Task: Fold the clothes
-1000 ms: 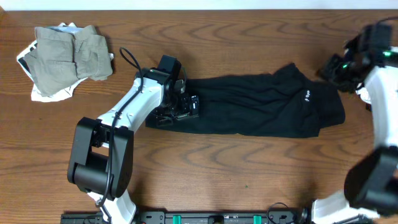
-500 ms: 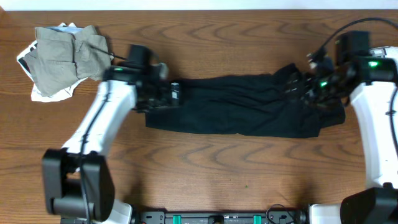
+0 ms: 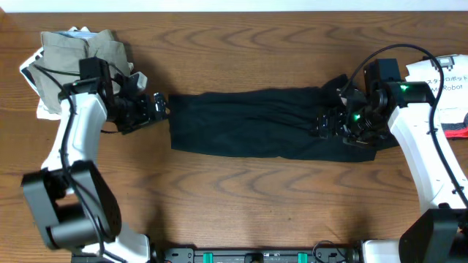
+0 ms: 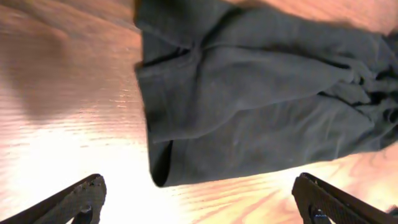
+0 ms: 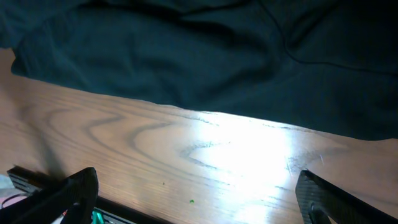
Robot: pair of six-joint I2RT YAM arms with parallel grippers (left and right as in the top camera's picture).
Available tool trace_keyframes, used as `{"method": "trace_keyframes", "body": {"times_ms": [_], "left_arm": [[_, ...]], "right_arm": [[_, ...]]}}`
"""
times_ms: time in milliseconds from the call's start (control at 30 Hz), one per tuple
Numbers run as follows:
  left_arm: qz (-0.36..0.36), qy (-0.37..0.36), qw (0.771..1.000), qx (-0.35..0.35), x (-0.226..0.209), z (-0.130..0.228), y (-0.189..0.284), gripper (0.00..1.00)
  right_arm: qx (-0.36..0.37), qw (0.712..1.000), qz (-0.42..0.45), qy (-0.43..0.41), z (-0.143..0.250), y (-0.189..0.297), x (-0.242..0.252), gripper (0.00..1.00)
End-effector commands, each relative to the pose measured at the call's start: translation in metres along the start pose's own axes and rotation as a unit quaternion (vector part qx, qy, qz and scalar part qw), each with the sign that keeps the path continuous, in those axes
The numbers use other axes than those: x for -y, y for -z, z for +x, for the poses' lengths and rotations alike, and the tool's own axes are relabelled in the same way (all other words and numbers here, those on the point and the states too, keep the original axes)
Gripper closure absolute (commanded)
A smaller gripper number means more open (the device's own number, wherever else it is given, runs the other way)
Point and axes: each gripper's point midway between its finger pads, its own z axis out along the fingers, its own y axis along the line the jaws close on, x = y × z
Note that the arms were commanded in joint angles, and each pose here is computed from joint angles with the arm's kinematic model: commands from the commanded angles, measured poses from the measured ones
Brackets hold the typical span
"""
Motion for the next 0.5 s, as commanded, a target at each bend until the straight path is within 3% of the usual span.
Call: {"method": "trace_keyframes", "body": {"times_ms": [0, 467], "left_arm": [[0.043, -0.008, 0.999, -0.016, 0.002, -0.002, -0.017, 0.02], [0.054, 0.022, 0.996, -0.064, -0.031, 0.007, -0.061, 0.02]], "right_arm": [[-0.006, 1.000, -0.003, -0.008, 0.002, -0.003, -0.002, 0.01], [-0.009, 1.000, -0.002, -0.018, 0.003, -0.003, -0.002, 0.01]]}}
